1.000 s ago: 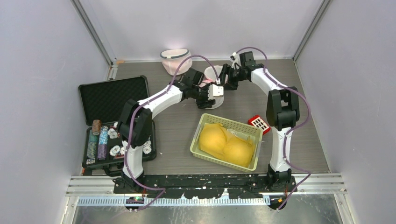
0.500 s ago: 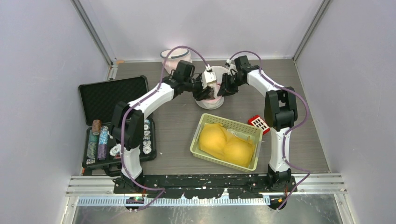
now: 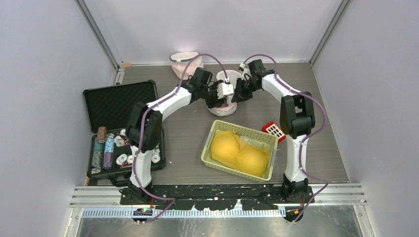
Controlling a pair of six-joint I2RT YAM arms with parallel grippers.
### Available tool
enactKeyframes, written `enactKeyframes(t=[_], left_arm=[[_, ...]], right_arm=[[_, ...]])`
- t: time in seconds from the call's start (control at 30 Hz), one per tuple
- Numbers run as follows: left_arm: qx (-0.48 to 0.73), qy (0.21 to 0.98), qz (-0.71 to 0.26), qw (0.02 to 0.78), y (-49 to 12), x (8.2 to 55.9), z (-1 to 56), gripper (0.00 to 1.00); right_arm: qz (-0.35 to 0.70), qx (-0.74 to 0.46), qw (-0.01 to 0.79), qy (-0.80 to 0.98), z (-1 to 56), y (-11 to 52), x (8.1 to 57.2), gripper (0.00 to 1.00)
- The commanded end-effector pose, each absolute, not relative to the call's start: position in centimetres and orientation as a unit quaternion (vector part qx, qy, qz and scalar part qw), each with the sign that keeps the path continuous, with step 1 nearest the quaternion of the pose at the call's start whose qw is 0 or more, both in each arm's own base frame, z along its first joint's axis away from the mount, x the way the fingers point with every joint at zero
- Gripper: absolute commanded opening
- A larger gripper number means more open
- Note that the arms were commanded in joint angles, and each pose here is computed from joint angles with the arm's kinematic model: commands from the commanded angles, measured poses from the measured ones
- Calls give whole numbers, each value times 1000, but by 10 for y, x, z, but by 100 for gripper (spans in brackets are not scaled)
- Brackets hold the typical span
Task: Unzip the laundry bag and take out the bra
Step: Pick up the bra from the laundry bag.
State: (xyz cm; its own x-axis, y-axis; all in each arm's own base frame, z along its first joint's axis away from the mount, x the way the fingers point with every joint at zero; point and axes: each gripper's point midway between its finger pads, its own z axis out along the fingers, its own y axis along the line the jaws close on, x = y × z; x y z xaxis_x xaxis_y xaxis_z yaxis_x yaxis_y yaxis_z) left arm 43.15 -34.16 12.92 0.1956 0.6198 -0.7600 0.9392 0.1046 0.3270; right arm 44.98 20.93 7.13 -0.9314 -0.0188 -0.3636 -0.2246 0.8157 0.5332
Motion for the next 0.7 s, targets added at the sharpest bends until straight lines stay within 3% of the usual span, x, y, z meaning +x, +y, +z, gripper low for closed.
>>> enactKeyframes(t=[0.0, 0.17, 0.33, 0.5, 0.63, 0.67], left_arm=[[705, 564, -161, 400, -344, 424, 119, 61], [726, 567, -134, 365, -343, 420, 92, 66], [715, 585, -107, 367, -341, 434, 87, 62], [683, 617, -94, 380, -343, 449, 95, 35], [654, 624, -114, 412, -351, 450, 115, 3], [645, 625, -123, 422, -354, 449, 121, 0]], right_arm=[[299, -80, 205, 929, 94, 212, 455, 17], [296, -80, 207, 929, 95, 211, 455, 12], [286, -85, 207, 932, 91, 208, 455, 6], [270, -91, 205, 936, 83, 204, 456, 1], [262, -95, 207, 938, 80, 201, 457, 1], [262, -97, 208, 937, 80, 201, 458, 1]])
